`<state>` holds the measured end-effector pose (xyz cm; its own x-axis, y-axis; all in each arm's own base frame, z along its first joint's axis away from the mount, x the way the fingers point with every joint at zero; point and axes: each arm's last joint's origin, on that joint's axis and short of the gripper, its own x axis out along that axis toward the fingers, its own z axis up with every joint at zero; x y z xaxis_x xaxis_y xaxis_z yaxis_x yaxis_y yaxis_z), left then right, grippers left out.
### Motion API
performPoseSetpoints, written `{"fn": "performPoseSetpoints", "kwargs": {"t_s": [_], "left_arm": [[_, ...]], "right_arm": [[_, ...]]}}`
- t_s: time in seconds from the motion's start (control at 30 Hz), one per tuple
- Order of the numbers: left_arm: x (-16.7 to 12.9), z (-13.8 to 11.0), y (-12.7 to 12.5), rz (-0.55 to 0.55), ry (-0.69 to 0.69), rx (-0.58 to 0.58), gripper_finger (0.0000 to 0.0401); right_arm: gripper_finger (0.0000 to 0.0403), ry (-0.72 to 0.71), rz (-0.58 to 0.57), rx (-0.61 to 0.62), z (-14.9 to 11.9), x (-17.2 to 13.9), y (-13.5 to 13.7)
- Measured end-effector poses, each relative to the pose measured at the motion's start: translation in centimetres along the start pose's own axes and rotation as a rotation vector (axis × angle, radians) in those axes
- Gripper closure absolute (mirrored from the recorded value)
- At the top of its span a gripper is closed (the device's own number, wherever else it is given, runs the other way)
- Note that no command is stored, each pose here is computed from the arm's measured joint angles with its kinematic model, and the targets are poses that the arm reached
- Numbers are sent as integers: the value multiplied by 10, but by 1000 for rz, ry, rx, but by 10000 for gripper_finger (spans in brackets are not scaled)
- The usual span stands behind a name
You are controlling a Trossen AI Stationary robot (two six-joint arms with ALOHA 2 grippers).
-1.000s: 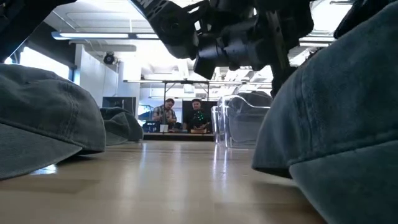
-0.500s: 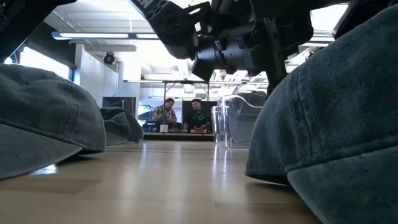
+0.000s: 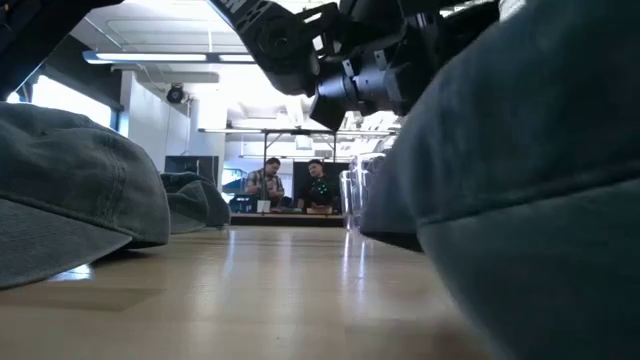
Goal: Pick & Place hat
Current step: Put the bottom black cap into the bottom transparent bin
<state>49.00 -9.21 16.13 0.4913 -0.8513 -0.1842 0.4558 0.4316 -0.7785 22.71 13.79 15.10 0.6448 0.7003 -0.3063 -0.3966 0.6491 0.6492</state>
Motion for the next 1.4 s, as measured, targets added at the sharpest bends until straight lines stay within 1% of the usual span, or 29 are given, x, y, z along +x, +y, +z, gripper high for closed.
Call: {"fn": "performPoseSetpoints", "kwargs": {"t_s": [0.07, 0.2, 0.27, 0.43, 0.53, 0.6, 0.7, 0.83, 0.97, 1.0, 1.03, 1.1, 1.2, 1.3, 1.33, 1.4], "left_arm": [[2, 0, -3, -11, -6, 13, 94], [10, -2, -12, -70, 7, 61, 94], [13, -4, -16, -112, 35, 74, 94], [18, -10, -20, -161, 100, 55, 95], [18, -11, -20, -170, 120, 42, 109], [17, -11, -19, -173, 126, 39, 130], [17, -11, -19, -178, 127, 41, 180], [17, -11, -19, -180, 133, 17, 264], [15, -10, -18, -183, 138, 1, 359], [14, -10, -18, -186, 139, 1, 380], [14, -10, -18, -191, 144, -3, 389], [13, -9, -17, -190, 143, -14, 386], [12, -8, -16, -178, 131, -16, 380], [10, -7, -14, -169, 122, -20, 393], [9, -6, -14, -168, 122, -28, 396], [7, -5, -12, -162, 116, -42, 396]], "right_arm": [[377, -6, 6, -4, 3, 2, 2], [396, -14, 11, -28, 7, 3, 4], [394, -10, 8, -21, 6, 3, 3], [399, 2, 11, 1, 5, 3, 3], [395, 17, 17, 41, 5, 1, 5], [396, 35, 15, 56, 6, -2, 6], [399, 52, 26, 57, 7, -8, 11], [388, 42, 39, 48, 11, -12, 16], [376, 40, 48, 44, 12, -14, 18], [370, 44, 52, 44, 12, -14, 18], [362, 55, 62, 46, 11, -14, 18], [336, 83, 78, 51, 10, -14, 18], [281, 125, 60, 61, 5, -14, 16], [225, 149, 52, 20, 1, -11, 15], [211, 155, 51, 2, 0, -10, 14], [199, 162, 49, -18, -2, -9, 14]]}}
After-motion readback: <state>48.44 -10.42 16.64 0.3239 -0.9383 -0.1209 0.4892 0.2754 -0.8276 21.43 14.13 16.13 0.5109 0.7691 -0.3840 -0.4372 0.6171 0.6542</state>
